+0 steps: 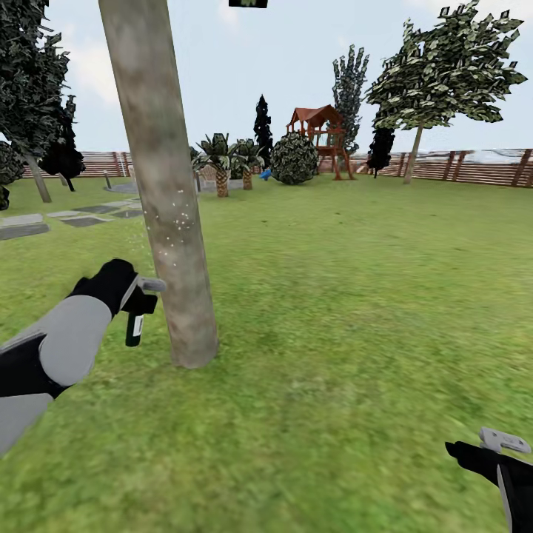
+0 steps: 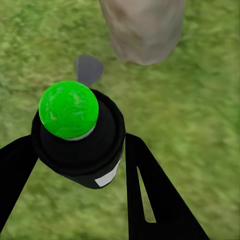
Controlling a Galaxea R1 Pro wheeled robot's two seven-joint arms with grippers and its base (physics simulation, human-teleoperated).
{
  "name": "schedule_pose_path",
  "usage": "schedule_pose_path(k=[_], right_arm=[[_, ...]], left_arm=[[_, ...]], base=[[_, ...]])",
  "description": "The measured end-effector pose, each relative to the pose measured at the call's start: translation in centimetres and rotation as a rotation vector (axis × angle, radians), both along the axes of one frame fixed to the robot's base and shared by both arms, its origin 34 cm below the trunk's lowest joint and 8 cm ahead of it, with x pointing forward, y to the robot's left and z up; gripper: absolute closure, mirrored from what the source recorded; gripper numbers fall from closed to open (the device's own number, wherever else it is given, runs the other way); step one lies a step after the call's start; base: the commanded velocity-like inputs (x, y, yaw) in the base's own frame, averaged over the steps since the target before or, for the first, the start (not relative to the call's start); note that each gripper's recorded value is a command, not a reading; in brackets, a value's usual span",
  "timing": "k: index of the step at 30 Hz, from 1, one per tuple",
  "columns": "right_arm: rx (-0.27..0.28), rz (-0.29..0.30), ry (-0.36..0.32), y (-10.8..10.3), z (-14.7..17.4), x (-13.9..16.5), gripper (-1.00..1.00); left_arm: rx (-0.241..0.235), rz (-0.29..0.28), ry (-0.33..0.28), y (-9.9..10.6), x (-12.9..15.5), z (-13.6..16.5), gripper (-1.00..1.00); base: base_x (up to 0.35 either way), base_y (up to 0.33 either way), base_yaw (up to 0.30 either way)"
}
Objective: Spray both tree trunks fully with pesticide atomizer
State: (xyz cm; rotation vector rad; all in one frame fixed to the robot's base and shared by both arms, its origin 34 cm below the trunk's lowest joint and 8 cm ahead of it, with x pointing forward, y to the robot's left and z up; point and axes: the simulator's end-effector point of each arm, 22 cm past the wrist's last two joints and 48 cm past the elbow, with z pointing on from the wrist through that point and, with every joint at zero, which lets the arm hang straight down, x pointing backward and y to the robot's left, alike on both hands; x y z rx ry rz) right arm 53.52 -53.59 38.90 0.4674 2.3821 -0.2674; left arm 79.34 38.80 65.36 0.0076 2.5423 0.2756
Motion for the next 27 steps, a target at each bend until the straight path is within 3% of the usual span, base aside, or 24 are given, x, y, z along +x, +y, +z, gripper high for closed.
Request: schedule_pose_path(k=[4,7,12,16,19,27], right_arm=[[0.0,0.0,0.0,0.0,0.0,0.0,-1.0],[-0.001,0.0,0.0,0.0,0.0,0.0,-1.0],[-0.001,0.0,0.001,0.0,0.0,0.0,-1.0],[-0.001,0.001,0.0,0.0,0.0,0.0,-1.0],[-0.001,0.001,0.001,0.0,0.0,0.0,-1.0],[-0.002,0.0,0.001,0.0,0.0,0.0,-1.0]], left_arm=[[0.001,-0.002,-0.027,0.2,0.2,-1.0,1.0],[0.025,0.069,-0.062,2.0,0.2,-1.6,1.0],[-0.039,0.125,-0.113,2.1,0.3,-3.1,1.0],[-0.046,0.12,-0.13,1.8,0.6,-3.1,1.0],[-0.041,0.104,-0.139,1.3,0.3,-5.1,1.0],[-0.04,0.094,-0.098,0.7,-1.1,-8.4,1.0]], base=[[0.0,0.0,0.0],[0.0,0.0,0.0],[0.0,0.0,0.0],[0.0,0.0,0.0],[0.0,0.0,0.0],[0.112,0.0,0.0]])
